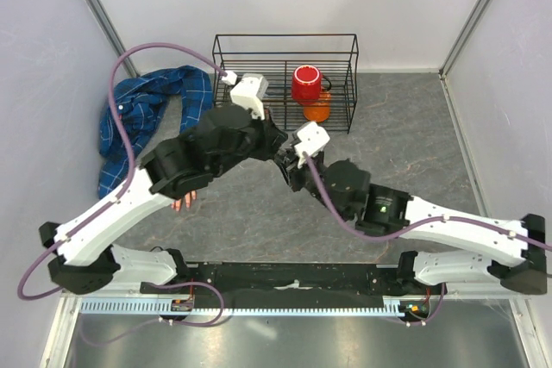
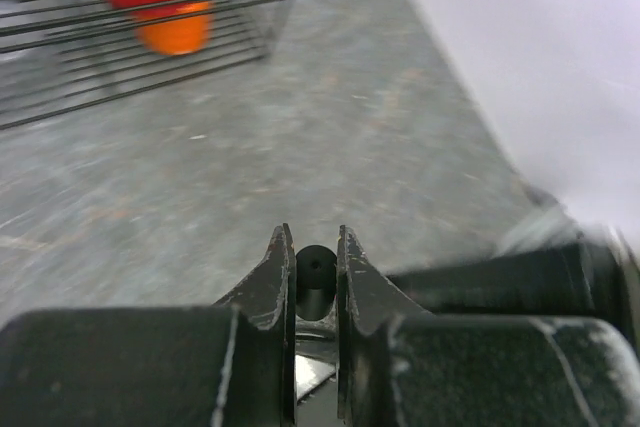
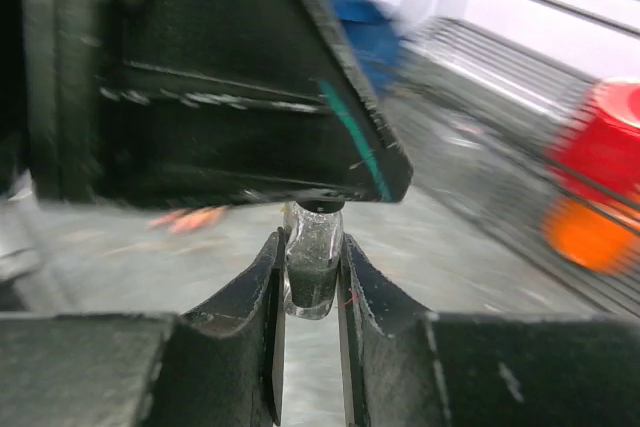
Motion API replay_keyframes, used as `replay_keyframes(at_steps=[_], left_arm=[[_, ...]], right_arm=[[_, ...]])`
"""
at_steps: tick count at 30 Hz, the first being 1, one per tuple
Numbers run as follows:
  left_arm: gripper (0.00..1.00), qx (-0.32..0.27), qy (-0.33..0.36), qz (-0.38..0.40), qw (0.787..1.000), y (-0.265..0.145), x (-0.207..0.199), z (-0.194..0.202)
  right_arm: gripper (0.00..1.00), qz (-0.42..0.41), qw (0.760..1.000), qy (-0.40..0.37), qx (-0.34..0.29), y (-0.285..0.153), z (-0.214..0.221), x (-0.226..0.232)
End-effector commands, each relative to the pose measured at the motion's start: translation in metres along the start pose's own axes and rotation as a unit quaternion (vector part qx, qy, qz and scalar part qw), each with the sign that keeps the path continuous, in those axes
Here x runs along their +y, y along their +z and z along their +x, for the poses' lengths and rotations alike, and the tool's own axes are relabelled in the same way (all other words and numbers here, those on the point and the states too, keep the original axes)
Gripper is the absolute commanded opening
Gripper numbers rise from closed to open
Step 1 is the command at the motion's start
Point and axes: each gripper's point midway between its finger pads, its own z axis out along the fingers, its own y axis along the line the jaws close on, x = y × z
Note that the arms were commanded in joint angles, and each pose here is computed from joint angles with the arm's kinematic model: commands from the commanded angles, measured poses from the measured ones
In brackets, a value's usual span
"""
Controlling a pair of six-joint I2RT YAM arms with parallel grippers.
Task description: Paint the nails
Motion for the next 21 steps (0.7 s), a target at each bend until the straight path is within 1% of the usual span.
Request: replay_keyframes(at_steps=[1, 3, 5, 6, 7, 8, 9, 10, 11, 12, 13, 15, 16, 18, 19, 21], left_arm=[[0.02, -0.041, -0.058, -0.079, 0.994, 0.025, 0.001, -0.014], [0.02, -0.033, -0.060, -0.059, 0.996, 0.028, -0.009, -0.013], [0.02, -0.027, -0.060, -0.029, 0.997, 0.028, -0.019, -0.012], [0.02, -0.031, -0.063, -0.012, 0.997, 0.023, -0.023, -0.016], [0.02, -0.023, -0.057, 0.004, 0.998, 0.024, -0.026, -0.009], [0.02, -0.022, -0.063, 0.048, 0.997, 0.020, -0.040, -0.012], [0.05, -0.035, -0.075, 0.070, 0.994, 0.008, -0.042, -0.021], [0.18, -0.027, -0.074, 0.079, 0.994, 0.008, -0.040, -0.011], [0.27, -0.040, -0.080, 0.109, 0.990, 0.000, -0.048, -0.018], [0.36, -0.036, -0.080, 0.110, 0.990, -0.001, -0.044, -0.010], [0.49, -0.051, -0.085, 0.123, 0.987, -0.016, -0.044, -0.018], [0.60, -0.047, -0.083, 0.137, 0.986, -0.025, -0.043, -0.015], [0.69, -0.050, -0.083, 0.155, 0.983, -0.038, -0.045, -0.017], [0.78, -0.045, -0.088, 0.168, 0.981, -0.046, -0.045, -0.014], [0.87, -0.048, -0.090, 0.184, 0.978, -0.059, -0.047, -0.016], [0.92, -0.049, -0.094, 0.195, 0.975, -0.068, -0.046, -0.013]], right_arm=[[0.00, 0.172, 0.983, -0.059, -0.030, -0.005, -0.015, -0.033], [0.00, 0.153, 0.986, -0.051, -0.050, -0.004, -0.022, -0.027], [0.00, 0.109, 0.991, -0.051, -0.062, -0.003, -0.026, -0.015], [0.00, 0.096, 0.992, -0.053, -0.061, -0.004, -0.019, -0.011], [0.00, 0.065, 0.994, -0.041, -0.082, -0.007, -0.028, -0.003], [0.00, 0.050, 0.994, -0.036, -0.089, -0.009, -0.029, 0.001], [0.00, 0.033, 0.995, -0.037, -0.088, -0.011, -0.023, 0.005], [0.00, 0.006, 0.994, -0.028, -0.106, -0.017, -0.031, 0.012], [0.00, -0.011, 0.994, -0.026, -0.109, -0.020, -0.032, 0.017], [0.00, -0.022, 0.993, -0.024, -0.113, -0.025, -0.033, 0.018], [0.00, -0.032, 0.993, -0.025, -0.112, -0.027, -0.032, 0.020], [0.00, -0.053, 0.992, -0.020, -0.115, -0.033, -0.033, 0.024], [0.00, -0.063, 0.991, -0.020, -0.114, -0.034, -0.031, 0.026], [0.00, -0.087, 0.989, -0.009, -0.118, -0.039, -0.033, 0.031], [0.00, -0.095, 0.989, -0.007, -0.114, -0.040, -0.031, 0.033], [0.00, -0.121, 0.987, -0.002, -0.110, -0.043, -0.029, 0.039]])
